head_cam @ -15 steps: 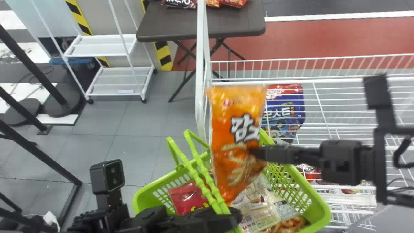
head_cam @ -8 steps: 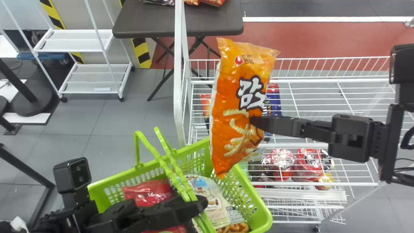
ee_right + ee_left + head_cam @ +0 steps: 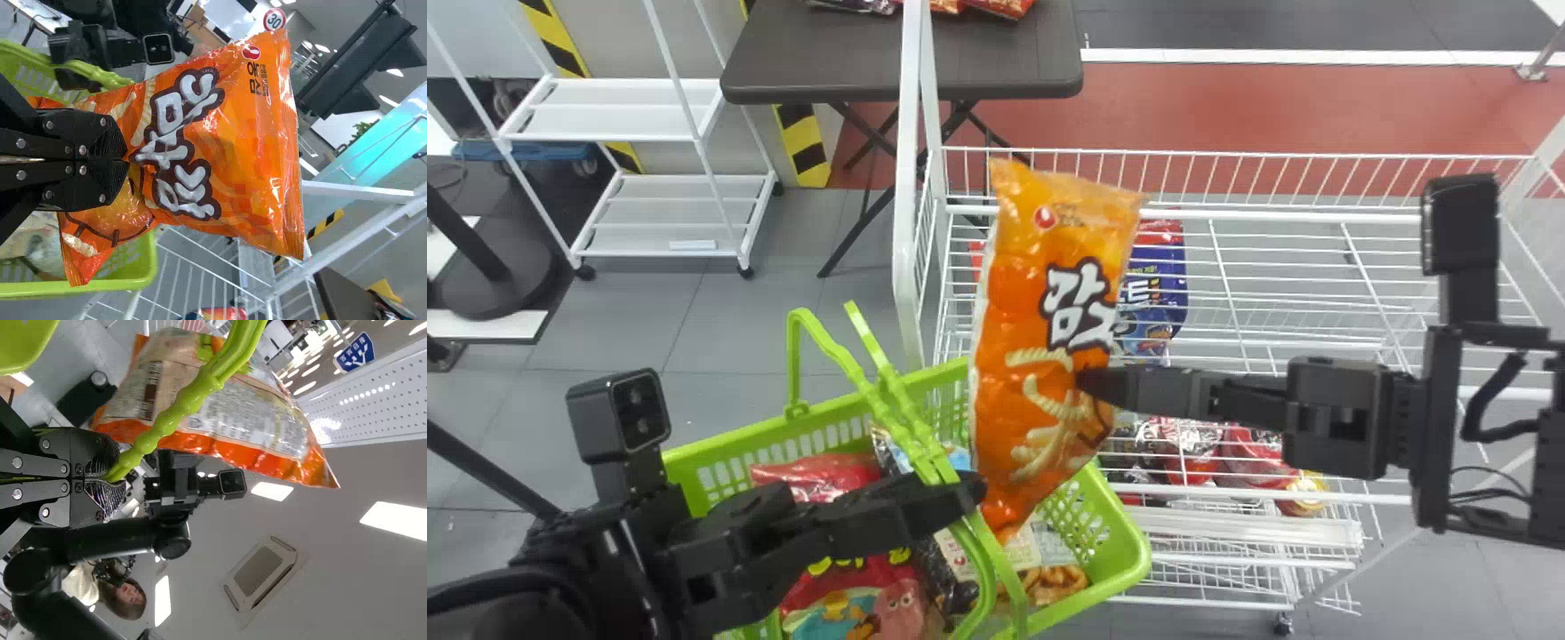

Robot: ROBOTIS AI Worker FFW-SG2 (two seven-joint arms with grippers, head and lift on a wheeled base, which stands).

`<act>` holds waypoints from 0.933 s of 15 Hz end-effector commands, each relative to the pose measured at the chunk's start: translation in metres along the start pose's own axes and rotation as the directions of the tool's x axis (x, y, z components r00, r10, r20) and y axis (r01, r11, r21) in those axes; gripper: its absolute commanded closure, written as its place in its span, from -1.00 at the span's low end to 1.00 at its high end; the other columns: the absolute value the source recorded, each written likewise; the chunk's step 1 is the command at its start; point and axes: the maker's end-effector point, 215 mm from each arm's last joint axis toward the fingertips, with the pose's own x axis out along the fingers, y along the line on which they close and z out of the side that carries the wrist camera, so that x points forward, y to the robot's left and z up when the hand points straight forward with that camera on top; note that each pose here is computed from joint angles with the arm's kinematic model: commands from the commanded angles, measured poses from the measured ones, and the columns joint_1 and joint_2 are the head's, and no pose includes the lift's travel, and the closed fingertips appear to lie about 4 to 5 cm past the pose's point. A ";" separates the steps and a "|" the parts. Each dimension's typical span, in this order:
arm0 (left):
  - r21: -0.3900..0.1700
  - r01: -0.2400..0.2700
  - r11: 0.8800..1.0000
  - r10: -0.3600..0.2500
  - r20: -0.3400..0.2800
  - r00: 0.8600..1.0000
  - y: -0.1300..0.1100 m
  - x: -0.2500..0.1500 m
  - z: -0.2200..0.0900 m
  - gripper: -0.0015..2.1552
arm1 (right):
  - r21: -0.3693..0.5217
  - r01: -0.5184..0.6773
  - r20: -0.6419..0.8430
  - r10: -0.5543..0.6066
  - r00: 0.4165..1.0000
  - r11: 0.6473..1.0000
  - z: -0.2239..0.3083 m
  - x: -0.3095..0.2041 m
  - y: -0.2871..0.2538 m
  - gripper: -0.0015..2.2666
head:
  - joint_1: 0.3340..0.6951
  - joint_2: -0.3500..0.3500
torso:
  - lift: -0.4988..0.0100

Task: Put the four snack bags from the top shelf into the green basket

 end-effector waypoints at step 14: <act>-0.044 0.014 0.999 -0.010 0.081 0.997 -0.017 -0.024 -0.007 0.99 | 0.155 0.178 0.037 -0.186 0.982 0.972 -0.018 -0.061 -0.083 -0.94 | 1.00 0.04 | 0.94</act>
